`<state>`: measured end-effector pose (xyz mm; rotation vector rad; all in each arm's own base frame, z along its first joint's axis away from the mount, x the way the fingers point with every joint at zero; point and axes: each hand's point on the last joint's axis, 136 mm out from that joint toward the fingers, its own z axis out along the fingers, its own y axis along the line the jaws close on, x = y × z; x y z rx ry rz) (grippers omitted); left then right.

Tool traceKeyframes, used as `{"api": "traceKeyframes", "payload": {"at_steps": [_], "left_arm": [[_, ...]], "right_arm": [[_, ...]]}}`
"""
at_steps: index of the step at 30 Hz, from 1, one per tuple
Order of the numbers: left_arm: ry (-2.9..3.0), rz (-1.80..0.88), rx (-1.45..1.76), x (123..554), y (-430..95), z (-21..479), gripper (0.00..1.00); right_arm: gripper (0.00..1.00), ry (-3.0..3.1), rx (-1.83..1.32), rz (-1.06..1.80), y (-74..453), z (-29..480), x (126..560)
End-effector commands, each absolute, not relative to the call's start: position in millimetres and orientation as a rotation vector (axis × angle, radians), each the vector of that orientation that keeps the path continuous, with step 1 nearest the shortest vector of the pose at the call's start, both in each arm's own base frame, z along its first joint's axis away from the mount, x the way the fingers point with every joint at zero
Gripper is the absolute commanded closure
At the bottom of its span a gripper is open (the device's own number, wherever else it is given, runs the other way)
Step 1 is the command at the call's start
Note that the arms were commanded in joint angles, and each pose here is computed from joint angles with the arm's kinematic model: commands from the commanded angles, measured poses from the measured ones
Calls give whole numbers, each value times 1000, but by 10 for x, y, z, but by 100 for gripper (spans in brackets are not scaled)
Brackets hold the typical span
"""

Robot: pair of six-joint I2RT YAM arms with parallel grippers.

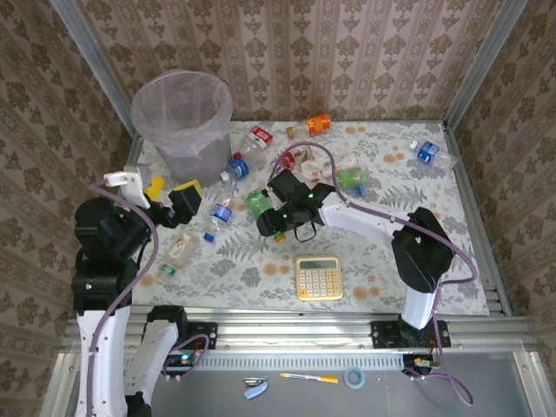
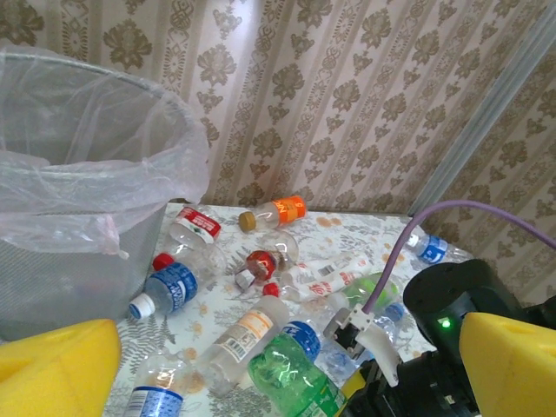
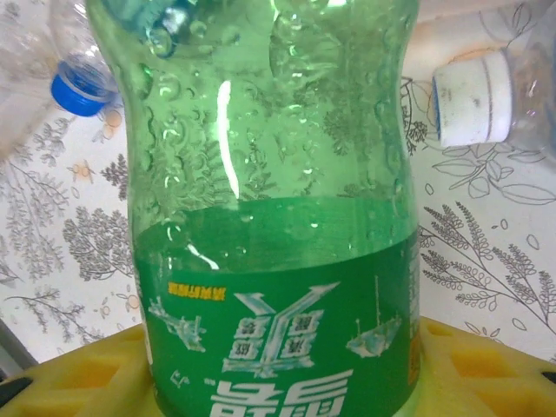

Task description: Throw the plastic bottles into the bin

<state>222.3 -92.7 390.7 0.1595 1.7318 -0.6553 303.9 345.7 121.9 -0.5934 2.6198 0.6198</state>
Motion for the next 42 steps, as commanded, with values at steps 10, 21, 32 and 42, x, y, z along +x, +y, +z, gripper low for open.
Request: {"api": "traceKeyframes", "payload": {"at_steps": [10,21,32,42], "left_arm": [[1756,-803,246,2305,-1350,3875,0],[1787,-876,432,2311,-2093,3756,0],[1795,-1025,404,2360,-2472,3567,0],[1843,-1174,358,2485,-2749,3422,0]], "right_arm": [[62,2409,-548,618,3279,1991,3040],[62,2289,-490,603,3054,2454,3001],[62,2167,-442,616,2891,2819,2952],[62,2130,-438,646,2851,2889,2885]]}}
